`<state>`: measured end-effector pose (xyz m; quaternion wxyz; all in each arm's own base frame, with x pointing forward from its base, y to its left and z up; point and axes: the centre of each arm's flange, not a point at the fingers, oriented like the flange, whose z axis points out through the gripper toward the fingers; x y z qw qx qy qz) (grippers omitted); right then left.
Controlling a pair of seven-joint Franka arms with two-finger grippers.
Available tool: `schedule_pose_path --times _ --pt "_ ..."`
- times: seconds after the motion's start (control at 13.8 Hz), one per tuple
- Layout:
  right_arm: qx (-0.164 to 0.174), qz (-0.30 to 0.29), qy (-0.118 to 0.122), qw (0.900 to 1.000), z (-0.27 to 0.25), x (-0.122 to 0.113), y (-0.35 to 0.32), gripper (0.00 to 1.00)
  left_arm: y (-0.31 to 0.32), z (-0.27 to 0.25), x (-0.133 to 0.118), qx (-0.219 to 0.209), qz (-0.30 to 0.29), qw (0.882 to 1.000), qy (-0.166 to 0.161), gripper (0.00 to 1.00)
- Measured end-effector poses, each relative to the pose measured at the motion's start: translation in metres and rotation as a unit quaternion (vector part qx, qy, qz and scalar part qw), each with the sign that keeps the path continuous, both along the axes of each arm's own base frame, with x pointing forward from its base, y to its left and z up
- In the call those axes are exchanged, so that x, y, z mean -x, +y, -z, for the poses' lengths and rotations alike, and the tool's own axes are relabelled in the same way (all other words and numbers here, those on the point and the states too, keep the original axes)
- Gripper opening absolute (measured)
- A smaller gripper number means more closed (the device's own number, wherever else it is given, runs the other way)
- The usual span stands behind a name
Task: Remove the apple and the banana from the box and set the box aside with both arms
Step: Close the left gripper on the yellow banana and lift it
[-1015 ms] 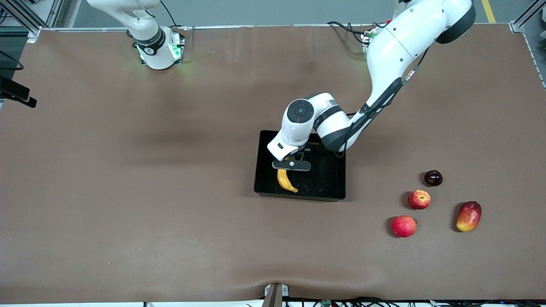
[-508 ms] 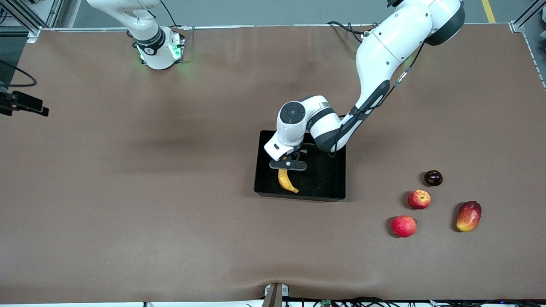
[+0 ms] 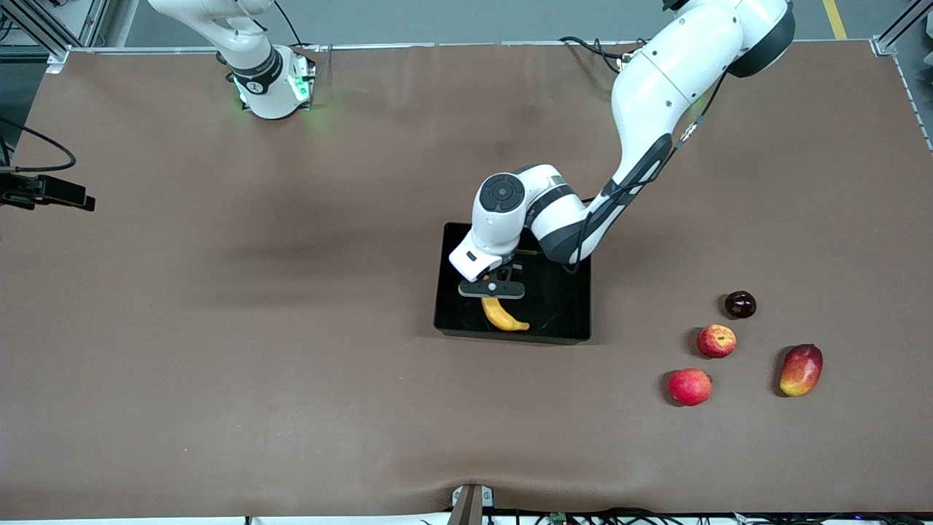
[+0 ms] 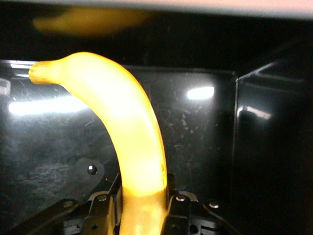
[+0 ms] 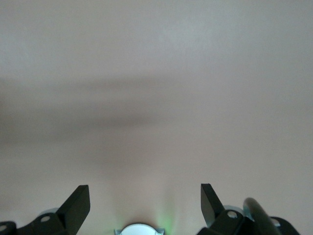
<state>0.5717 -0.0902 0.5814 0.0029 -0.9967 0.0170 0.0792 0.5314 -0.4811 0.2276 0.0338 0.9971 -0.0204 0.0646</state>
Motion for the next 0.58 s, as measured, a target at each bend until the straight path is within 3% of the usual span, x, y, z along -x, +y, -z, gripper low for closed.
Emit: schedule_pose_path --times 0.22,0.58 --pt "-0.011 -0.008 -0.024 1.0 -0.009 -0.008 0.007 1.0 0.0 -0.034 -0.001 -0.013 -0.001 1.0 -0.008 0.37" --pt "-0.071 0.01 0.005 0.997 0.0 -0.006 0.031 1.0 0.039 -0.124 -0.026 -0.014 -0.02 1.0 -0.02 0.37"
